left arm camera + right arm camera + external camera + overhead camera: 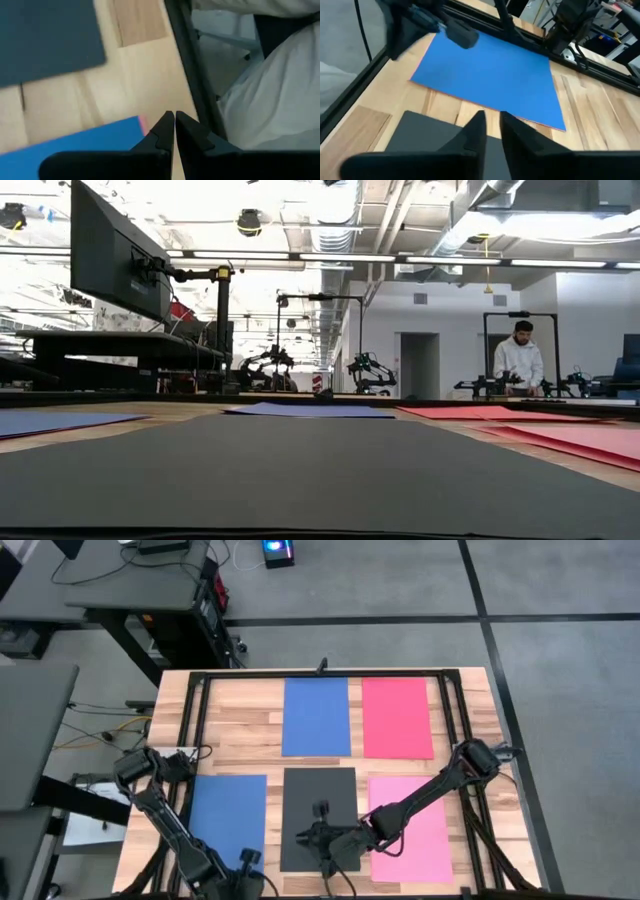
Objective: Organize paper
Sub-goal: Stack the blue paper on top of the blue paper
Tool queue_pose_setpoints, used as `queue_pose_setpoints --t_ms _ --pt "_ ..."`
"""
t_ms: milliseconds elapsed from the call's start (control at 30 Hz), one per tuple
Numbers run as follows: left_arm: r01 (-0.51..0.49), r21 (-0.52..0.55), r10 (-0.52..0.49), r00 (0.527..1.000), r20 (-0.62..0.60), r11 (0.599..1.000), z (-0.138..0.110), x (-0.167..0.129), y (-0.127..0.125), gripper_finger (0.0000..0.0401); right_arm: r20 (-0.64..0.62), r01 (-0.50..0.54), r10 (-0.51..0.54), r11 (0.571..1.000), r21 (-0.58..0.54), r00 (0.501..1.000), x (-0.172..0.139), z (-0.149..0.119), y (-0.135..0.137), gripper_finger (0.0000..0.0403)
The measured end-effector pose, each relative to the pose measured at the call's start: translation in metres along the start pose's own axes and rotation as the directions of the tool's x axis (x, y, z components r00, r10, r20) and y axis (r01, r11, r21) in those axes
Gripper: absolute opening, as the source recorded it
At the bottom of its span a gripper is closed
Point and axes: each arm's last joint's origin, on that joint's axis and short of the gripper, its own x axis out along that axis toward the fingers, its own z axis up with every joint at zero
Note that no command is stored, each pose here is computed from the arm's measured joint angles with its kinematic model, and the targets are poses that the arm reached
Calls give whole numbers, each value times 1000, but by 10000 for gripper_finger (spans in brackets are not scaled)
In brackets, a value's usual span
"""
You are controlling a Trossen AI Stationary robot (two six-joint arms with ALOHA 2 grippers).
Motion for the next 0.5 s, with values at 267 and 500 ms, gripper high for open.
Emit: queue_pose_setpoints --t_ms 267,500 --pt "21 16 -21 999 -45 1000 7 -1 -10 88 7 -5 5 1000 6 1000 0 3 -1 129" --pt "-96 -99 96 995 -6 990 8 0 -1 170 18 -2 1 998 59 1000 0 4 -2 177"
